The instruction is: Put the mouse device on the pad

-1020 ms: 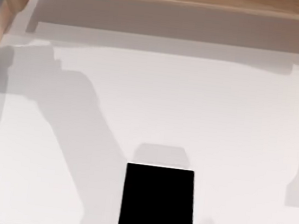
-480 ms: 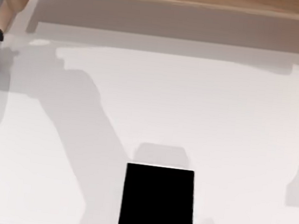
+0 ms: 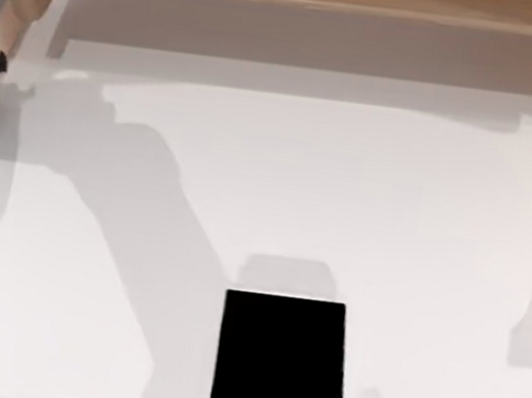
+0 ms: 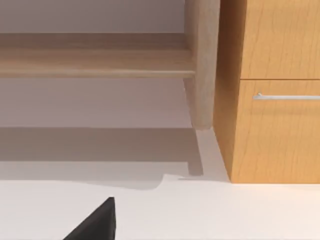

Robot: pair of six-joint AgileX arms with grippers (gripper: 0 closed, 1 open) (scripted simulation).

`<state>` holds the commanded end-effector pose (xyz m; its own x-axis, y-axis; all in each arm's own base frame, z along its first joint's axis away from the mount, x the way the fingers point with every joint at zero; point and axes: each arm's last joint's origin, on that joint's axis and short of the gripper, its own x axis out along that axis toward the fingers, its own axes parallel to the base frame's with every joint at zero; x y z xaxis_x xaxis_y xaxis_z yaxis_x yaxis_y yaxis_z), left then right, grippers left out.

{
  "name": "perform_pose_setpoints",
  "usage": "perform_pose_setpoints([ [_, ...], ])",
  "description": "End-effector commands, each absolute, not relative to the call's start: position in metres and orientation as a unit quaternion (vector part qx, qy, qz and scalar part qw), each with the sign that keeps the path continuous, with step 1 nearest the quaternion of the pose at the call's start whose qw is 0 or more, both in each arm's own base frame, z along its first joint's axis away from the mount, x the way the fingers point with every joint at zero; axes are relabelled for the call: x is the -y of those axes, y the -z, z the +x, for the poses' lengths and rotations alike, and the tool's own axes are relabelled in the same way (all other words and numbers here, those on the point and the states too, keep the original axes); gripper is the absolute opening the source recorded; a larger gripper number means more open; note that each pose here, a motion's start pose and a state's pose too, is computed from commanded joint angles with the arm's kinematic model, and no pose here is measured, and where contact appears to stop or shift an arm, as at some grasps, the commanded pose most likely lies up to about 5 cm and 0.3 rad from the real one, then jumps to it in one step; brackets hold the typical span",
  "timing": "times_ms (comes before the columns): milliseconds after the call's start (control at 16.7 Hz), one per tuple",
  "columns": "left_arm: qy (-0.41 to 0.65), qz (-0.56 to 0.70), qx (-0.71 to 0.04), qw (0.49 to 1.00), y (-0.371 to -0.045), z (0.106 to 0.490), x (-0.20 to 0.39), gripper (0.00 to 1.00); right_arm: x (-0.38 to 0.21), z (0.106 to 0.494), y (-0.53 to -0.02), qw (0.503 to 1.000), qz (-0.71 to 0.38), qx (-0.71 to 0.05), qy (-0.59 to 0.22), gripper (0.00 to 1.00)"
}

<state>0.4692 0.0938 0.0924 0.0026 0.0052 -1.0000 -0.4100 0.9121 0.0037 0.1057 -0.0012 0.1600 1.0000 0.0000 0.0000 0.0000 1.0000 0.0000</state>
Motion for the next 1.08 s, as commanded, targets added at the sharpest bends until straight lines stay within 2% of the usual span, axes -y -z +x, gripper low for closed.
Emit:
perform_pose_setpoints([
  [240,-0.150,-0.147,-0.690,0.693,-0.092,0.469,-0.094,0.02,0.001,0.106,-0.160,1.000,0.000,0.000,0.000,1.00],
  [300,-0.150,-0.147,-0.690,0.693,-0.092,0.469,-0.094,0.00,0.001,0.106,-0.160,1.000,0.000,0.000,0.000,1.00],
  [720,-0.150,-0.147,-0.690,0.693,-0.092,0.469,-0.094,0.00,0.001,0.106,-0.160,1.000,0.000,0.000,0.000,1.00],
  [780,-0.149,-0.145,-0.683,0.700,-0.114,0.465,-0.095,0.00,0.001,0.106,-0.160,1.000,0.000,0.000,0.000,1.00],
  [960,-0.161,-0.142,-0.692,0.689,-0.120,0.458,-0.100,0.00,0.001,0.106,-0.160,1.000,0.000,0.000,0.000,1.00],
  [1080,-0.180,-0.140,-0.693,0.684,-0.139,0.450,-0.106,0.00,0.001,0.106,-0.160,1.000,0.000,0.000,0.000,1.00],
])
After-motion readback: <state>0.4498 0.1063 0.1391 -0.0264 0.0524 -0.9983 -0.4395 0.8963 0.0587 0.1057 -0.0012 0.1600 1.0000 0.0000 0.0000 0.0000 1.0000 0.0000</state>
